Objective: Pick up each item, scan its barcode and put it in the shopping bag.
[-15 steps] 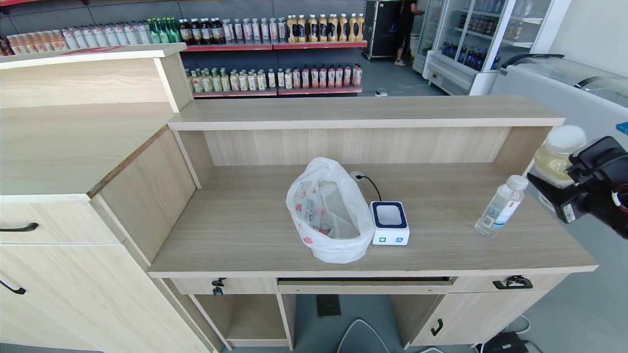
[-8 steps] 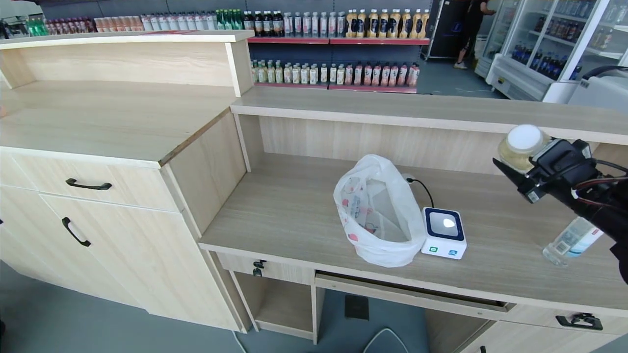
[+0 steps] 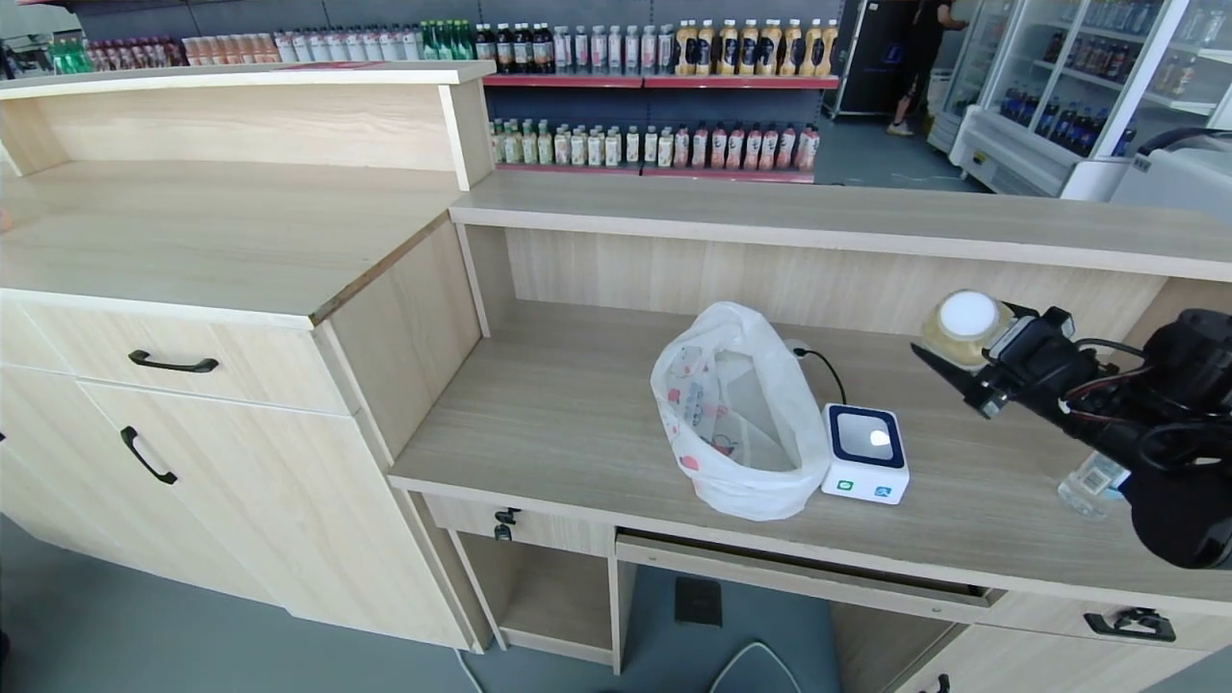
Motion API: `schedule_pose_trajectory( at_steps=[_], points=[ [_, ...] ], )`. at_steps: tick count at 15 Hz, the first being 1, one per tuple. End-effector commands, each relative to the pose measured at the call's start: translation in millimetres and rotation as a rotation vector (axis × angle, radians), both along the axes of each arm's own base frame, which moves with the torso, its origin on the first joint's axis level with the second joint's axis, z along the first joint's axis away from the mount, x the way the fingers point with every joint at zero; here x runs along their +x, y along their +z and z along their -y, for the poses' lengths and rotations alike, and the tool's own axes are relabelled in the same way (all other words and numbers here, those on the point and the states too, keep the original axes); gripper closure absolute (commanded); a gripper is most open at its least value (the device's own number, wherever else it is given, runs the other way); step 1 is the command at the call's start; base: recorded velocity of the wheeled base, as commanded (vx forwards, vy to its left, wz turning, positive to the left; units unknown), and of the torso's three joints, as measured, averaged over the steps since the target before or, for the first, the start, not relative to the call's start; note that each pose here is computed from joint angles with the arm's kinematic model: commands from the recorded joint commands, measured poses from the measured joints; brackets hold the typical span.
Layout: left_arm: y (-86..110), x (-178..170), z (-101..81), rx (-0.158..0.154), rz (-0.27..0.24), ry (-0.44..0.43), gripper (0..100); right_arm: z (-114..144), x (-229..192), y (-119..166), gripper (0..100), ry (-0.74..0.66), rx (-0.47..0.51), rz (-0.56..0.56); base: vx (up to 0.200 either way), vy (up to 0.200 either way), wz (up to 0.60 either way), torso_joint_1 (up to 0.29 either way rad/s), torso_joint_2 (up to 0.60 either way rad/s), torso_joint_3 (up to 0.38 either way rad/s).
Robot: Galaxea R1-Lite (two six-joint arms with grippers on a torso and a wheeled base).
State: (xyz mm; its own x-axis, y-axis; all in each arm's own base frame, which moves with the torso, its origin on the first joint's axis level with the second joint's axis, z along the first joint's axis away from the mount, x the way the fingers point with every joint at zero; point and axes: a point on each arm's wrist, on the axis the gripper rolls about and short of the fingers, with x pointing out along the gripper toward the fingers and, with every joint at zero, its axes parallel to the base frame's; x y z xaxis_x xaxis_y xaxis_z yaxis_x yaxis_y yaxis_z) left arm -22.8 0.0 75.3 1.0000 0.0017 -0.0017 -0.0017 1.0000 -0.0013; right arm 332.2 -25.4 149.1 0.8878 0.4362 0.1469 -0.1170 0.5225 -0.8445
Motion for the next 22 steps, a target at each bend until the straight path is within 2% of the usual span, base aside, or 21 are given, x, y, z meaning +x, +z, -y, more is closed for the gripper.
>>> schedule_pose_trajectory(
  at_steps=[1,10,19,22],
  points=[
    [0.1,0,0.0,0.000,-0.001,0.000,0,2,13,-25,100,0.005,0.000,-0.045,0.000,0.000,0.00,0.000,0.00,0.000],
    [0.1,0,0.0,0.000,-0.001,0.000,0,2,39,-59,100,0.103,-0.039,-0.035,0.000,0.000,0.00,0.000,0.00,0.000],
    [0.1,0,0.0,0.000,-0.001,0.000,0,1,53,-67,100,0.133,-0.035,-0.029,0.000,0.000,0.00,0.000,0.00,0.000],
    [0.1,0,0.0,0.000,-0.001,0.000,0,-10,63,-67,100,0.167,-0.036,-0.005,0.000,0.000,0.00,0.000,0.00,0.000]
  ],
)
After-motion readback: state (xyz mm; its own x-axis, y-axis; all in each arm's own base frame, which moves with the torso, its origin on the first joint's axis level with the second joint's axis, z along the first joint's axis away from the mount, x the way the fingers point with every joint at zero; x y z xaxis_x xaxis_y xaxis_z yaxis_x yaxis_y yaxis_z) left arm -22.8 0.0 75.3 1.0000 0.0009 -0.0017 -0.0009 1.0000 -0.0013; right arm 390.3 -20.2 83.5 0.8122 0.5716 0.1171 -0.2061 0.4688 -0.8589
